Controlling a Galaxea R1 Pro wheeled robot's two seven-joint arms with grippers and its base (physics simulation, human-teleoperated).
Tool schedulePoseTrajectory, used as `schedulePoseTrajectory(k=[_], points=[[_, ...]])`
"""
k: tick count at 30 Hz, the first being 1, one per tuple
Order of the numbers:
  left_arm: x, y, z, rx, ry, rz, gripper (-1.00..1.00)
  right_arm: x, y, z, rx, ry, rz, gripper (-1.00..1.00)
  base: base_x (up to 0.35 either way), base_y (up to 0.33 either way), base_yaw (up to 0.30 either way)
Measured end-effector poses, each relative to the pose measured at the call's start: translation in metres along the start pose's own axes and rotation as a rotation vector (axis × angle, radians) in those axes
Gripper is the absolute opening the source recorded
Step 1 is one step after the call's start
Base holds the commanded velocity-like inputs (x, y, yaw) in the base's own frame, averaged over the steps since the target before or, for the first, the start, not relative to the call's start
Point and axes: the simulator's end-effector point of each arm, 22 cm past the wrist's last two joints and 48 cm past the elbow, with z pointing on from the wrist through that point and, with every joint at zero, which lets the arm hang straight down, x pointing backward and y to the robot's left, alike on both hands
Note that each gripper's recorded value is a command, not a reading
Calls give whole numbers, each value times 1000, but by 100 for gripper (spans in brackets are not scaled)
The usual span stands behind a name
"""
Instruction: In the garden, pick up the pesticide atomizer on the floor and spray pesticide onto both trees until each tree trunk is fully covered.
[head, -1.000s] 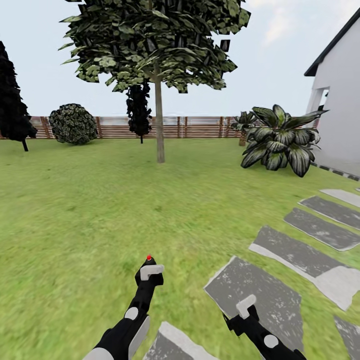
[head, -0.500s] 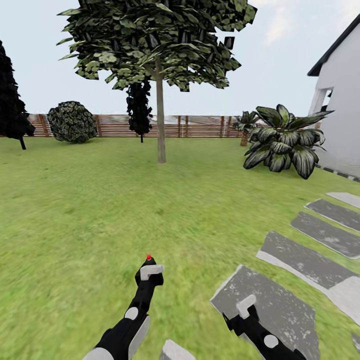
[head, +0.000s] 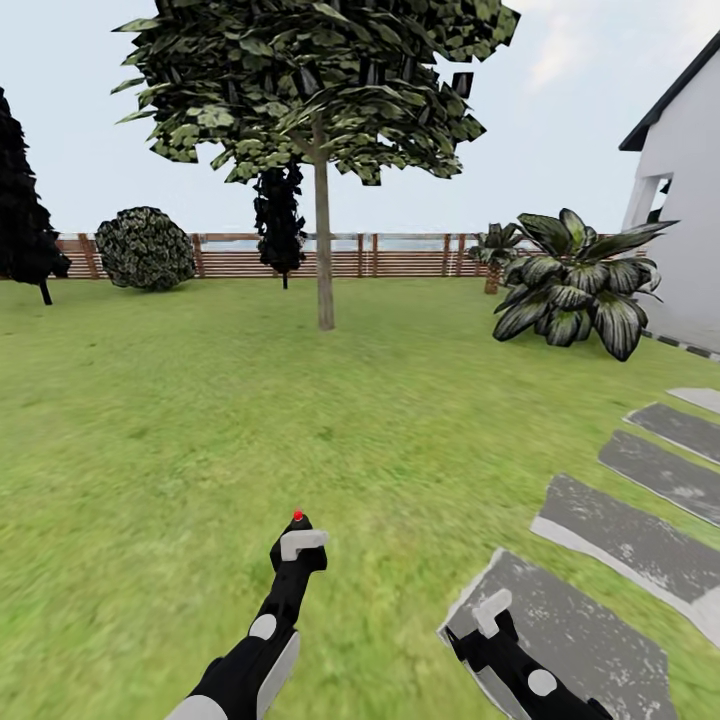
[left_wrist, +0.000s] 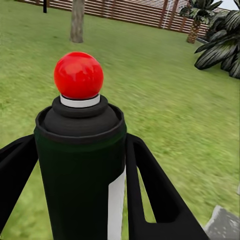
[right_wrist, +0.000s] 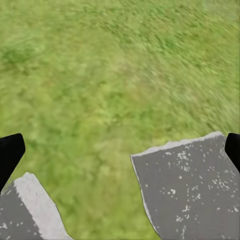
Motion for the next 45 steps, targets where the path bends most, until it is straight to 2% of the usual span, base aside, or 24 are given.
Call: schedulePoseTrajectory(k=[45], points=[[0, 0, 0, 0, 0, 0, -100, 0, 0, 0, 0, 0, 0, 100, 302, 193, 0]])
